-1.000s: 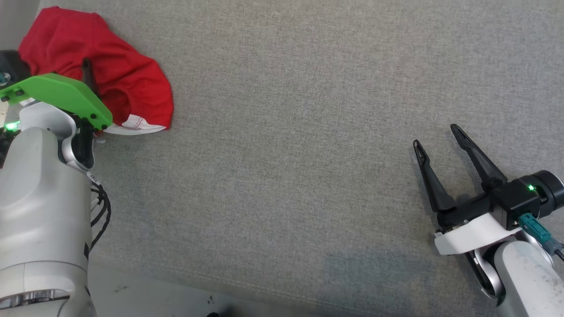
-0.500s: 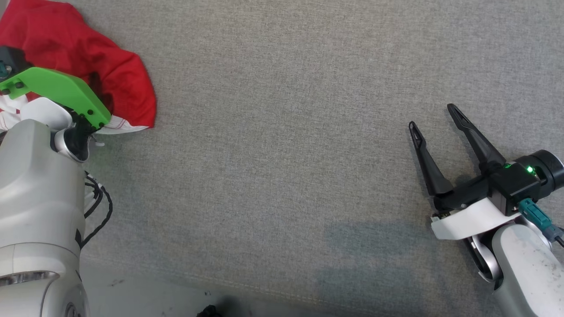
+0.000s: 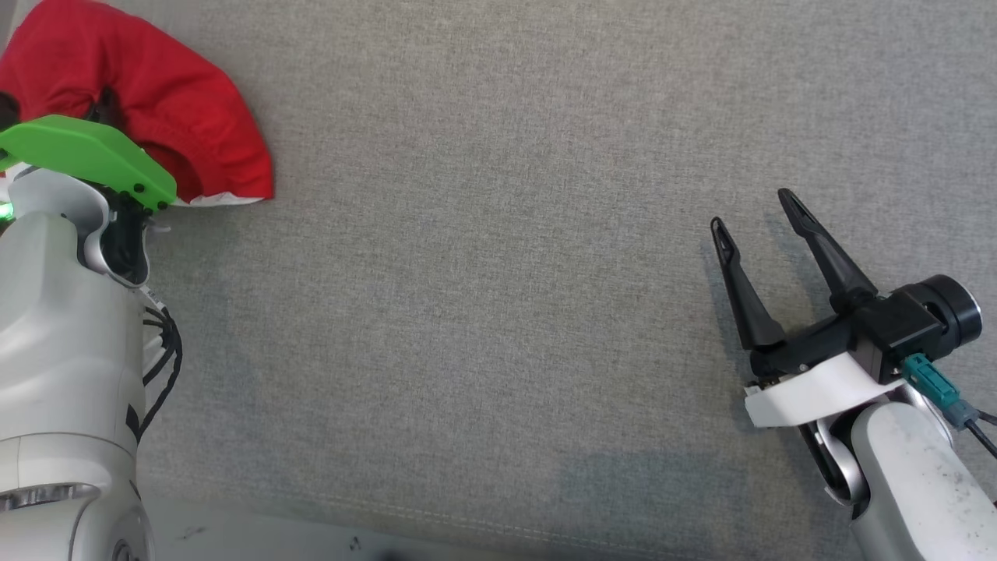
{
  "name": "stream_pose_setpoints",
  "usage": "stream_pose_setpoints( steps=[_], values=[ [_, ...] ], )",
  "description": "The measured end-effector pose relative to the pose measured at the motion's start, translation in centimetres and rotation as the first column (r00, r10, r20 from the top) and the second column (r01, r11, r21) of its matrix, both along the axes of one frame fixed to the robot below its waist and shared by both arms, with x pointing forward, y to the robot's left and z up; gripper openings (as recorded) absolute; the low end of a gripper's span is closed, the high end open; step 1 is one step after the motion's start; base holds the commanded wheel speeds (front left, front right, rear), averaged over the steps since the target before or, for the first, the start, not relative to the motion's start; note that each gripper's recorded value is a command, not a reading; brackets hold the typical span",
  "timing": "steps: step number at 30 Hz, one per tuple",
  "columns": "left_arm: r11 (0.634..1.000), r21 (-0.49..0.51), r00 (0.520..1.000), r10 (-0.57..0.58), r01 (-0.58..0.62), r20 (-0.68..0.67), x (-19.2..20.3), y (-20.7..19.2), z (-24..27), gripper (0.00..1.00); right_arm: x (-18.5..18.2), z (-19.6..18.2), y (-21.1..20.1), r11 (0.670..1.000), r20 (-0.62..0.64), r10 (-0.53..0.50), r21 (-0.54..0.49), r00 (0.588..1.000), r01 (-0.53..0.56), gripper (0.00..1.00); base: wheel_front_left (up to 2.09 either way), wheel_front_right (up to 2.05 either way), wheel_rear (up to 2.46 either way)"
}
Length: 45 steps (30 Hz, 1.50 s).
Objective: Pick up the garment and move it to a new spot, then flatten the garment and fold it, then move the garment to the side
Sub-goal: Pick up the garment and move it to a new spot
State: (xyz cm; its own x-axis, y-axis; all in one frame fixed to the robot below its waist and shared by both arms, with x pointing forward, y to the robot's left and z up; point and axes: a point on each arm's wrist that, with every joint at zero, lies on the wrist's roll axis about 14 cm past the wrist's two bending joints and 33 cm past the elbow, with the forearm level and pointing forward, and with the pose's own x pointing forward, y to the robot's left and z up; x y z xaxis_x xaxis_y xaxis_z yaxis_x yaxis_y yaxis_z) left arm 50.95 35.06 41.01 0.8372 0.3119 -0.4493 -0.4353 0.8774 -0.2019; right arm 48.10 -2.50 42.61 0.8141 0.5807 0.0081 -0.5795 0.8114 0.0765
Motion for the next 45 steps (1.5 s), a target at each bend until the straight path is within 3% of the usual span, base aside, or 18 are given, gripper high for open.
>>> stream_pose_setpoints(
  steps=[7, 14, 20, 24, 33, 43, 45],
  values=[
    [0.999, 0.034, 0.971, -0.049, 0.043, 0.234, 1.7, -1.6, 6.7, 0.0, -1.7, 2.6, -0.3, 0.999, 0.016, -0.037, 0.032, 0.999, 0.037, 1.0, 0.0, 0.0, 0.0],
    [0.984, 0.039, 0.888, -0.174, 0.174, 0.426, 2.8, -6.6, 14.4, 0.0, -3.9, 5.7, -1.4, 0.994, 0.047, -0.097, 0.063, 0.994, 0.093, 1.0, 0.0, 0.0, 0.0],
    [0.94, 0.063, 0.806, -0.321, 0.336, 0.498, 2.6, -12.2, 19.3, 0.0, -5.7, 7.9, -3.8, 0.982, 0.079, -0.178, 0.081, 0.981, 0.172, 1.0, 0.0, 0.0, 0.0],
    [0.89, 0.061, 0.742, -0.414, 0.453, 0.528, 2.5, -17.2, 21.3, 0.0, -6.8, 9.0, -6.0, 0.967, 0.096, -0.246, 0.09, 0.965, 0.238, 1.0, 0.0, 0.0, 0.0],
    [0.753, 0.036, 0.63, -0.575, 0.657, 0.522, 1.0, -28.1, 21.8, 0.0, -9.4, 10.3, -11.3, 0.916, 0.121, -0.399, 0.094, 0.909, 0.389, 1.0, 0.0, 0.0, 0.0],
    [0.67, -0.023, 0.611, -0.661, 0.742, 0.435, -0.6, -34.7, 16.1, 0.0, -11.7, 11.0, -16.0, 0.845, 0.128, -0.534, 0.099, 0.836, 0.525, 1.0, 0.0, 0.0, 0.0],
    [0.668, -0.02, 0.617, -0.675, 0.744, 0.405, -0.6, -35.2, 14.3, 0.0, -12.1, 10.9, -16.7, 0.831, 0.125, -0.556, 0.097, 0.821, 0.548, 1.0, 0.0, 0.0, 0.0]
  ],
)
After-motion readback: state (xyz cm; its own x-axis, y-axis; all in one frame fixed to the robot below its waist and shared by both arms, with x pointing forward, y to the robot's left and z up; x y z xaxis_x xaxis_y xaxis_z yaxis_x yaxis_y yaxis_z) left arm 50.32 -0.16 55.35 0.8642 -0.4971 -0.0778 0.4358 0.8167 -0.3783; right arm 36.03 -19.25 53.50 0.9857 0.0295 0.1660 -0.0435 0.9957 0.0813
